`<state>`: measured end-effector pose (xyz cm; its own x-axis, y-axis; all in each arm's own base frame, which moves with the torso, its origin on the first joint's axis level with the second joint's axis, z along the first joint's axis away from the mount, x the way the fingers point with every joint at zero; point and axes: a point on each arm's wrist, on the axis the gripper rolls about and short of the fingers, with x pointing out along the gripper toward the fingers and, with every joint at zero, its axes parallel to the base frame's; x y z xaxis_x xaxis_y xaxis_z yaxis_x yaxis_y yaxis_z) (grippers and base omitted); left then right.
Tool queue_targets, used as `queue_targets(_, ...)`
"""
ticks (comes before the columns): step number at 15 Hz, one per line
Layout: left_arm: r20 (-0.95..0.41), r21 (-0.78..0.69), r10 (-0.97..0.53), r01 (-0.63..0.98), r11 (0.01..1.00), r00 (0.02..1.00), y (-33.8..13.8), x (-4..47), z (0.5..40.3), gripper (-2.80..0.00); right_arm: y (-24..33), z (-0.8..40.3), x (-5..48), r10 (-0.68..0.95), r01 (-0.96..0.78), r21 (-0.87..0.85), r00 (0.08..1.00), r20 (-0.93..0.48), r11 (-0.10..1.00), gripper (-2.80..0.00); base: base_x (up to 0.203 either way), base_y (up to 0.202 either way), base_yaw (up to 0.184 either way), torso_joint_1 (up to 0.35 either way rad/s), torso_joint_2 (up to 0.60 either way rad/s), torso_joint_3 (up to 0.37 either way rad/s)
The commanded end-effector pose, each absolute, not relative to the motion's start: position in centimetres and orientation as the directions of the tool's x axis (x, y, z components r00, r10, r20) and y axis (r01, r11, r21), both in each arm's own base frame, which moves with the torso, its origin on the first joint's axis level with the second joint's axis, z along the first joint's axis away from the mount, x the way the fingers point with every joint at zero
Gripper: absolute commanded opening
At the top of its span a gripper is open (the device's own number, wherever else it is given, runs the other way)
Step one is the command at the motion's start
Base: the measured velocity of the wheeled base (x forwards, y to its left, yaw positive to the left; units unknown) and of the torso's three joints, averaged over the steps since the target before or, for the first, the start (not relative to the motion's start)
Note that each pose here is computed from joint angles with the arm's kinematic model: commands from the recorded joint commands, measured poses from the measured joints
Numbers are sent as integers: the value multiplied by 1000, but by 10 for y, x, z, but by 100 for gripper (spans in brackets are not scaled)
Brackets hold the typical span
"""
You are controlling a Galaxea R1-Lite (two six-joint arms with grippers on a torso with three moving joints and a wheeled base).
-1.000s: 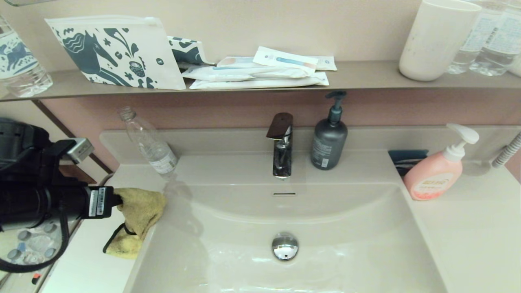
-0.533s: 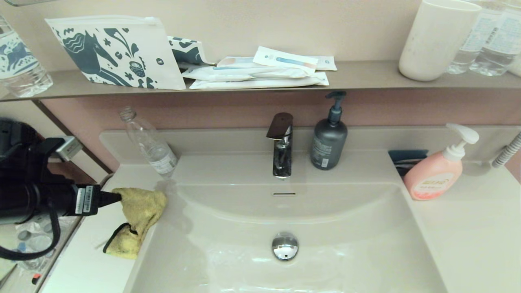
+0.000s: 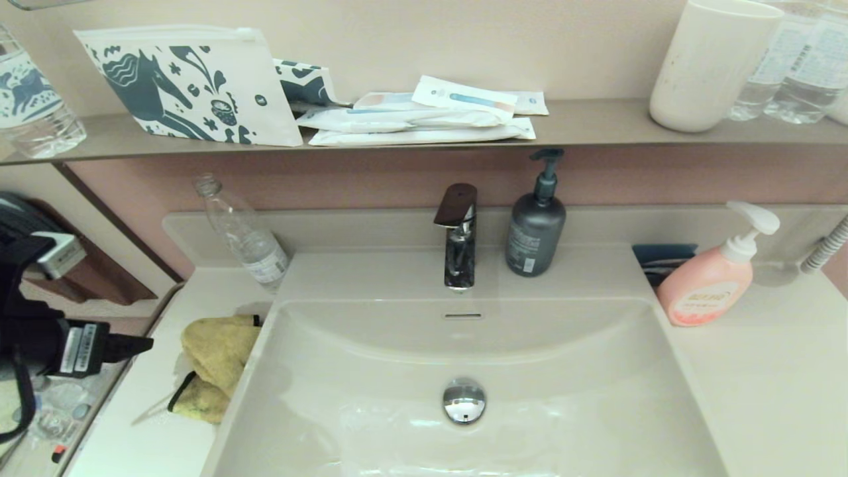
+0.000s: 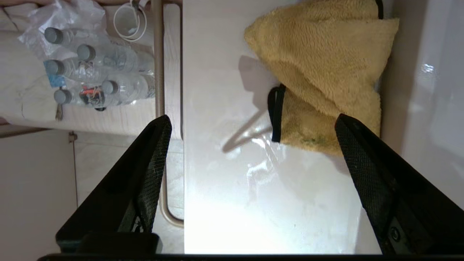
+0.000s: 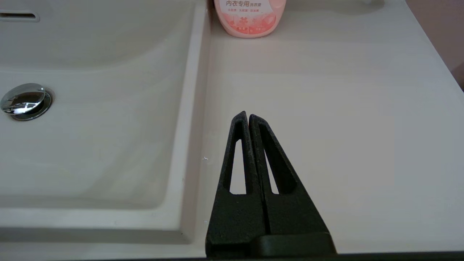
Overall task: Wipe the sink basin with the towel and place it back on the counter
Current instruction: Wipe the sink
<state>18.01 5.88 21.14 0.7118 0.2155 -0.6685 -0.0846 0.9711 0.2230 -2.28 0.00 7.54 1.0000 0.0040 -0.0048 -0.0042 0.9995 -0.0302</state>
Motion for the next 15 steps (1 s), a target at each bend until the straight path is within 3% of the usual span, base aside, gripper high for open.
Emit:
queue_targets(1, -635, 233, 224, -93, 968, 739, 54, 162, 223, 0, 0, 75, -23, 5, -5, -31, 1000, -5, 1000, -280, 0, 0, 0, 0, 0, 0)
queue_targets(5, -643, 202, 186, -69, 977, 743, 46, 141, 227, 0, 0, 75, -23, 5, -5, -31, 1000, -5, 1000, -280, 0, 0, 0, 0, 0, 0)
queue_targets(6, -645, 191, 181, -72, 979, 742, 44, 137, 226, -280, 0, 75, -23, 5, -5, -31, 1000, -5, 1000, -280, 0, 0, 0, 0, 0, 0)
queue_targets(11, -642, 131, 126, -54, 990, 757, 41, 131, 222, -280, 0, 75, -23, 5, -5, -31, 1000, -5, 1000, -280, 0, 0, 0, 0, 0, 0)
queue_targets(15, -623, 5, -15, 23, 1000, 782, 21, 133, 224, -280, 0, 75, -23, 5, -5, -31, 1000, -6, 1000, -280, 0, 0, 0, 0, 0, 0)
